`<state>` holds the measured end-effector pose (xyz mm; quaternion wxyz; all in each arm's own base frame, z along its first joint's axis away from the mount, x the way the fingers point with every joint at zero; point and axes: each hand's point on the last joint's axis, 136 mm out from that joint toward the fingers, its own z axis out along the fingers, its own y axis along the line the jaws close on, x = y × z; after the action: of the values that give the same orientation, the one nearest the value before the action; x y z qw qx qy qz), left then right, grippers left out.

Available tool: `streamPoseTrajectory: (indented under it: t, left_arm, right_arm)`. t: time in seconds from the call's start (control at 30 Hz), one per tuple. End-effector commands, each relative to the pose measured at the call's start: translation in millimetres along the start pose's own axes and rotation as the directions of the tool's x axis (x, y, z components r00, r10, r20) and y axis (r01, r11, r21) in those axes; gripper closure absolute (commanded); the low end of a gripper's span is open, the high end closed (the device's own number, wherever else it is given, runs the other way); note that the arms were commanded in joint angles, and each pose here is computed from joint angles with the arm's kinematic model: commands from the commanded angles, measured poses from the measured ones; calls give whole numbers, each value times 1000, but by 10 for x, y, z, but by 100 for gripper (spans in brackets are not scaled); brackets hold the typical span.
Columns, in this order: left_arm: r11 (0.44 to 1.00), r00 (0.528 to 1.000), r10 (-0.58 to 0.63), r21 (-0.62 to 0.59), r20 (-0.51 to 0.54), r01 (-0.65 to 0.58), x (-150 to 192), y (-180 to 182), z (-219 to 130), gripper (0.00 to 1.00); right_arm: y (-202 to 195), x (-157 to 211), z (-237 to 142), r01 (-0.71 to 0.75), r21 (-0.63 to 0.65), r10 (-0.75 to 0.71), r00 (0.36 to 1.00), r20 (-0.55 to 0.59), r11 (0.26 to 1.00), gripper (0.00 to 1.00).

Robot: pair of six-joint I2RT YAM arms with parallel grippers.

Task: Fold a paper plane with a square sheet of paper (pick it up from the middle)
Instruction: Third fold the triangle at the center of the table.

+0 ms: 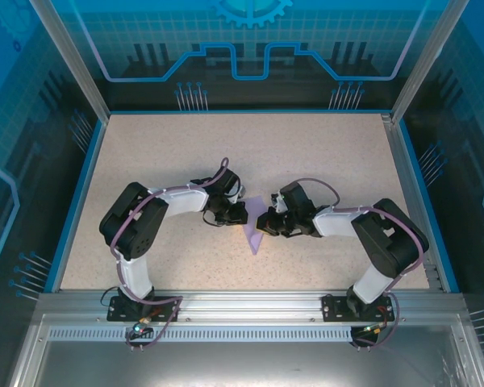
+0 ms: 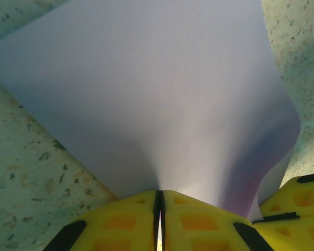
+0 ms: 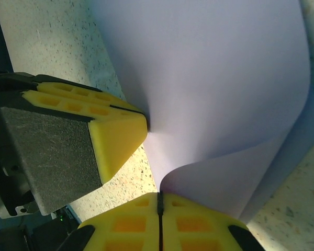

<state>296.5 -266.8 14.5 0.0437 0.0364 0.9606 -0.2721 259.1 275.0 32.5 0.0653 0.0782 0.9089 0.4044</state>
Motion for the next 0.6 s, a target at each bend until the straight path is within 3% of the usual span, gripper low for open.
streamPoseTrajectory:
  t: [0.0,0.57]
  left_arm:
    - [1000,999,7,9,-37,-6,61,48,84,88]
    - [1000,999,-7,23,-53,8,111,62,139,88]
  right_arm:
    - [-71,26,9,-27,65,27,1000,4,997,93]
    - [-149,5,69,-50,141,45,998,37,989,90]
